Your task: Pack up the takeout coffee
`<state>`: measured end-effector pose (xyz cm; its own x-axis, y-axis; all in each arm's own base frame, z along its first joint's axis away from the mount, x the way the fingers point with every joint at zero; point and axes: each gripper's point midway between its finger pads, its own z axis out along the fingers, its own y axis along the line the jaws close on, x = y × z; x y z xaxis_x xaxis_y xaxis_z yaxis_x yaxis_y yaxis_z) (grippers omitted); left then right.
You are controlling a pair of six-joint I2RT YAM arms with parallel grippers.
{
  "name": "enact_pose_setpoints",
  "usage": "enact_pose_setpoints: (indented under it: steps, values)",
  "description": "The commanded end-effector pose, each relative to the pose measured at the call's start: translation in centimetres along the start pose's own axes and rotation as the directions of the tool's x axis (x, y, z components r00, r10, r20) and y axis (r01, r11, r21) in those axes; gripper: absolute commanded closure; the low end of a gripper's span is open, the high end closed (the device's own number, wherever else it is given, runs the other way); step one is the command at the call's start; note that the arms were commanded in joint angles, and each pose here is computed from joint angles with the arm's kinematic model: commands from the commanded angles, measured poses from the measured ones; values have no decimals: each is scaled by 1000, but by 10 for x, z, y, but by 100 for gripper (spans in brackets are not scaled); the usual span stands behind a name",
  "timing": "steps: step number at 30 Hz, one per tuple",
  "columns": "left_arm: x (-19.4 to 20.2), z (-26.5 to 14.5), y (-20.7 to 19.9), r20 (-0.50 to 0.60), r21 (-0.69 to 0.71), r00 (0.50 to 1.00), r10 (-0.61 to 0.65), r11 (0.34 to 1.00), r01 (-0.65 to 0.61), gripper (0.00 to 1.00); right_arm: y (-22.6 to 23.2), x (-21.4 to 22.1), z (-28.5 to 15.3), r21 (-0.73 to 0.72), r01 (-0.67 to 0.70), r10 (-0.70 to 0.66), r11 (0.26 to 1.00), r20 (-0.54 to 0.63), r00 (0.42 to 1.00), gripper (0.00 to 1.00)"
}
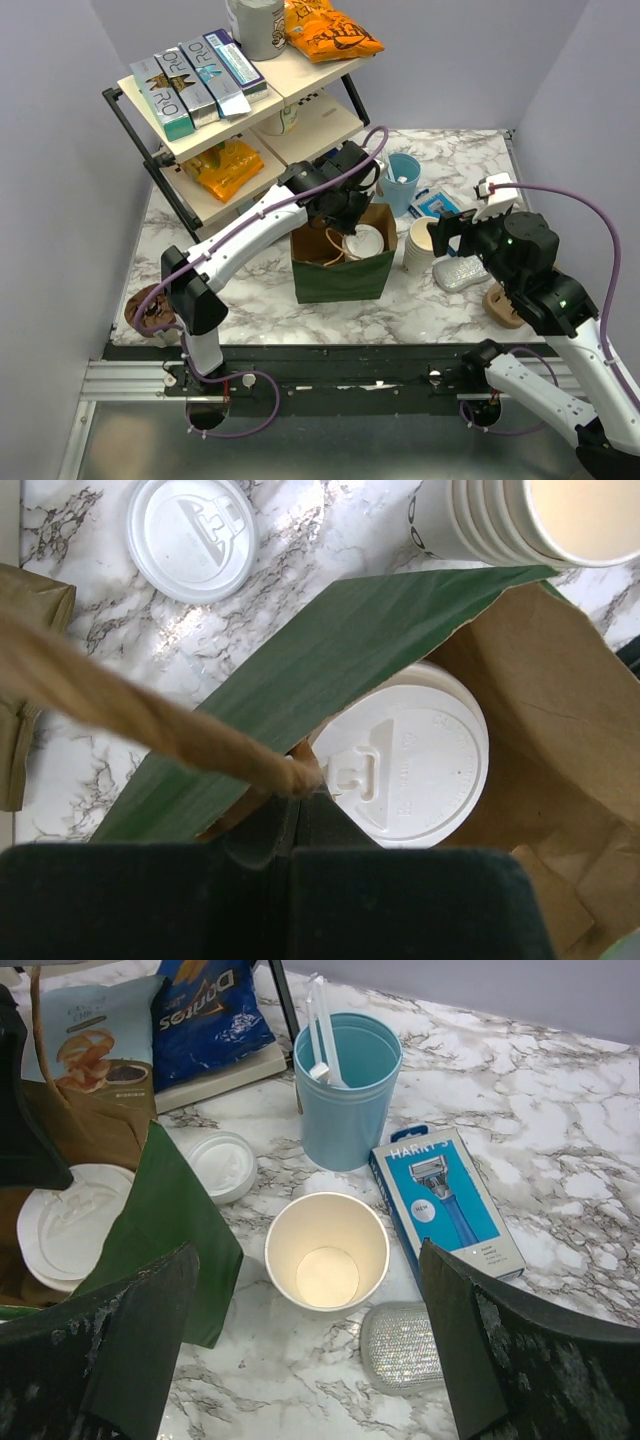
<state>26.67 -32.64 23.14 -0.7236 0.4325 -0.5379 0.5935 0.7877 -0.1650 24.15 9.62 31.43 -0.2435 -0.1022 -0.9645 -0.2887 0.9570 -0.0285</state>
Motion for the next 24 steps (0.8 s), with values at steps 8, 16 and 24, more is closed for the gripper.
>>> enact_pose_setpoints:
  steps: [8,16,24]
  values:
    - [-2,-3,-9,81,0,996,48,999,-48,100,-1,10,5,13,5,-4,1000,-30,1000,0]
    - [4,8,-9,56,-5,997,58,998,-58,100,0,11,6,8,7,-6,1000,-35,999,0]
    - [11,19,-6,15,-36,997,80,996,-79,100,0,12,7,10,6,-6,1000,-38,999,0]
